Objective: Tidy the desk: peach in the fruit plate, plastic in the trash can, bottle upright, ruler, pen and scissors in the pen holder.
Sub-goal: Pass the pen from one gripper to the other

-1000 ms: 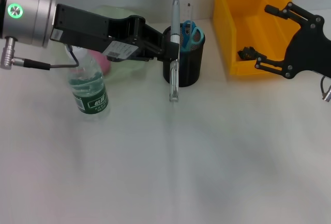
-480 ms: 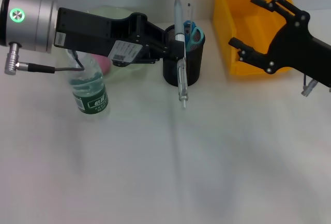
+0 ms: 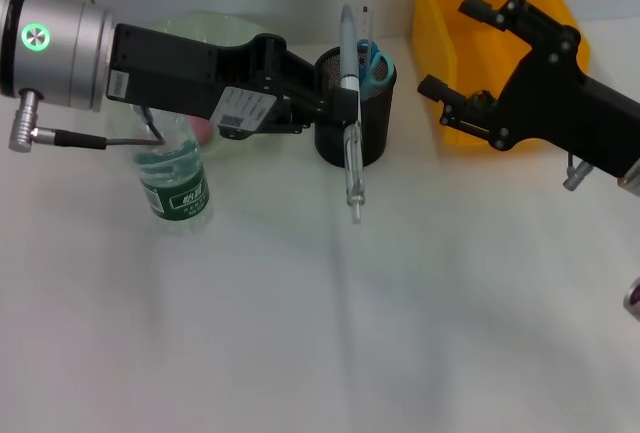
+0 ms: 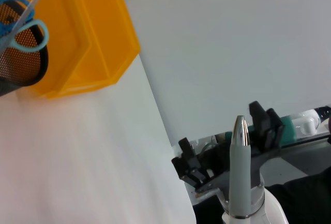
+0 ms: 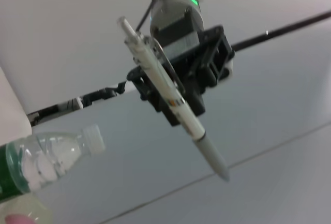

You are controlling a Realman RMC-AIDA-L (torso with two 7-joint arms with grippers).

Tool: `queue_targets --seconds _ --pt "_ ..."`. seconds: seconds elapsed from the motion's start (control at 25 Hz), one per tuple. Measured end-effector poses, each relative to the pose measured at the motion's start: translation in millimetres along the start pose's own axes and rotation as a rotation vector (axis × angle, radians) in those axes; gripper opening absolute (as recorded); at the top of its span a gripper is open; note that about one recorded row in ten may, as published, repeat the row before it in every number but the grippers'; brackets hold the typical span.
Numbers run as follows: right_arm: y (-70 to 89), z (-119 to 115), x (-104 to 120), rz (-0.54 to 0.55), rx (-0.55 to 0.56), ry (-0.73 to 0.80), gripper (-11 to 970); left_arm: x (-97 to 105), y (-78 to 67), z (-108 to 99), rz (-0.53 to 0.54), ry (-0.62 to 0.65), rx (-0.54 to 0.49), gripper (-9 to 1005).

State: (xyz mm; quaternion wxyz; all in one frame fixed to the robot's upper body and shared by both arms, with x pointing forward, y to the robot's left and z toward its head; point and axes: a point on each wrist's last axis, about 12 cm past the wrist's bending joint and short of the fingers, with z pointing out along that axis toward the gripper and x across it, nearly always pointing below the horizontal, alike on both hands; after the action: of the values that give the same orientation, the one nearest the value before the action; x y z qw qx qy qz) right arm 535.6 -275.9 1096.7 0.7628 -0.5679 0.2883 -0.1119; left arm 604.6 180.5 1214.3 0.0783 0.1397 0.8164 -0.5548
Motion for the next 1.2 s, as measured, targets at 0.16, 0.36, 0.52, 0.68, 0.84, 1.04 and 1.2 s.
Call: queue_targets --seconds 0.16,0.36,0.52,0.68,0.84,1.04,1.2 --pt "3.1 3 -4 -0.051 0.008 -0.030 766 2 2.2 1 -0.008 0.015 0.007 137" --pt "7.5 3 -7 -0.094 0.005 -0.046 766 7 7.8 2 -0.028 0.025 0.014 138" --pt "9.3 3 -9 -0.125 0.006 -0.051 765 8 11.2 3 -0.041 0.026 0.015 138" --pt "10.2 4 -9 -0.143 0.002 -0.057 765 9 12.9 4 -0.043 0.025 0.015 139" --pt "13.0 7 -13 -0.148 -0.015 -0.086 764 8 11.8 5 -0.040 0.027 0.016 139" --pt "15.3 8 -15 -0.151 -0.022 -0.107 764 10 14.8 6 -0.057 0.033 0.021 140" --pt "18.6 9 -19 -0.177 -0.018 -0.132 763 12 16.8 5 -0.066 0.033 0.022 140"
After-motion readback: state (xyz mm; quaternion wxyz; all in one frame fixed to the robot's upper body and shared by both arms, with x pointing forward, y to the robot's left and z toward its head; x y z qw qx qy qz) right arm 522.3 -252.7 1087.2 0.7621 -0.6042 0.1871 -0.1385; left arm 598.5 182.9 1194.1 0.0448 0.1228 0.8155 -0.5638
